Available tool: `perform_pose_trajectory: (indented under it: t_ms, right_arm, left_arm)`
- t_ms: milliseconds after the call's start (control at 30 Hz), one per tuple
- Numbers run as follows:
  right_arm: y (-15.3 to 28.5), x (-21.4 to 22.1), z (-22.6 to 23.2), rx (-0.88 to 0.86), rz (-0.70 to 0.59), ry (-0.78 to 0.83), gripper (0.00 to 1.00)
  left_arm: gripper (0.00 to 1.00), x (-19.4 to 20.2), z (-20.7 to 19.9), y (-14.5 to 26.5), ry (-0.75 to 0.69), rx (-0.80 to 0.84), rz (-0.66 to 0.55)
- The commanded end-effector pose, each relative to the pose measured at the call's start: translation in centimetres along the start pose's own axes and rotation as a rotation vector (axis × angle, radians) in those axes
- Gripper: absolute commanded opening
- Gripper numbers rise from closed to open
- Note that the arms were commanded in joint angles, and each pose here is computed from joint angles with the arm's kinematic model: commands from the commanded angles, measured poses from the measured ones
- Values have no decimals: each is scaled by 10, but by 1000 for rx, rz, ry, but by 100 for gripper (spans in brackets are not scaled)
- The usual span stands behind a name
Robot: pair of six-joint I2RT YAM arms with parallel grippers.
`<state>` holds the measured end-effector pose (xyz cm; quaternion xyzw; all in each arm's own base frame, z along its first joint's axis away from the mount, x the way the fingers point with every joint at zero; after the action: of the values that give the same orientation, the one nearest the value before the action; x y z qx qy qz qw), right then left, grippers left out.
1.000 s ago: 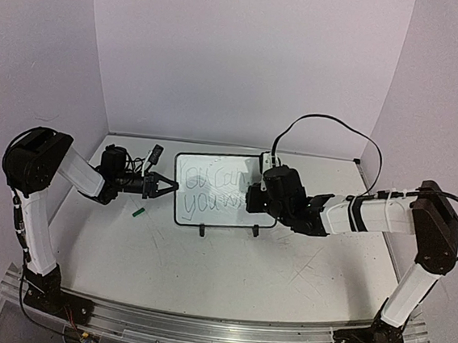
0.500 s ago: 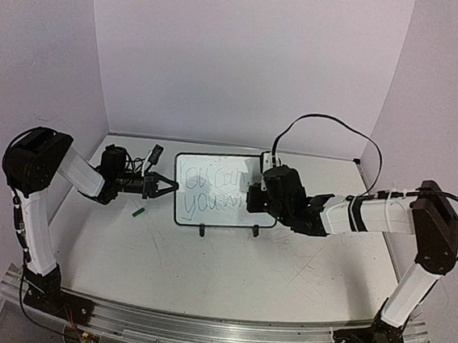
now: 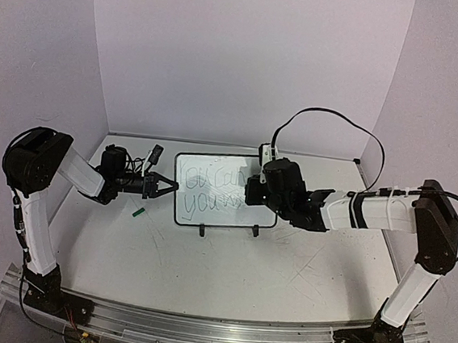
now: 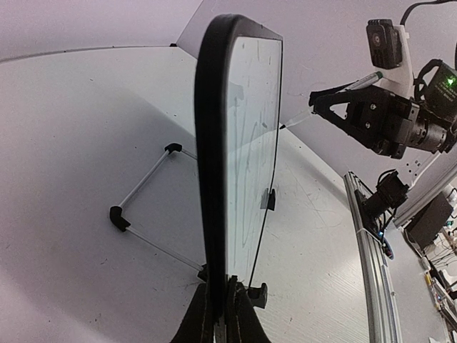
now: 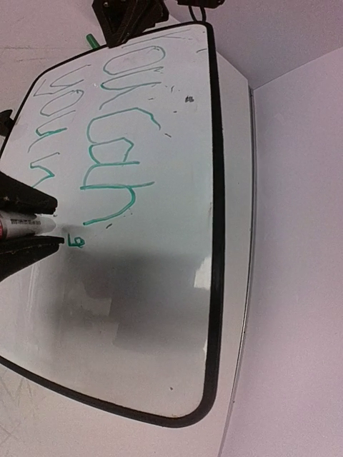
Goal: Write a sentence on the whiteboard
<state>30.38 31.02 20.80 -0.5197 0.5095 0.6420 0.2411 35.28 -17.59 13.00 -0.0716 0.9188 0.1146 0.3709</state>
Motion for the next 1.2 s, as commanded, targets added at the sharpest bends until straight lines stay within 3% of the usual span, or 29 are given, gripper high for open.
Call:
perform_pose_trajectory:
  t_ms: [0,1167]
  right_arm:
    - [-7,-13,-2,36,-46,-9,0]
    - [-10,33,1,30,69,-24,0]
  left_arm:
    - [0,-7,3,-2,-22,-76,-24]
    - [0,-8,4,-2,-26,-79,-21]
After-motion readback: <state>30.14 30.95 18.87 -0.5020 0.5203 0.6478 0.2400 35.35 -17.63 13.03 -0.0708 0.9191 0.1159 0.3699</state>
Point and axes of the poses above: each gripper's point midway between its finger pads, its own y axis back along the fingers, its own z axis along the line the jaws close on, x = y × z, the point moved 9 cm from there along y, back along the fingers, and after that the axes turned 14 degrees about y, right-handed, at the moved point
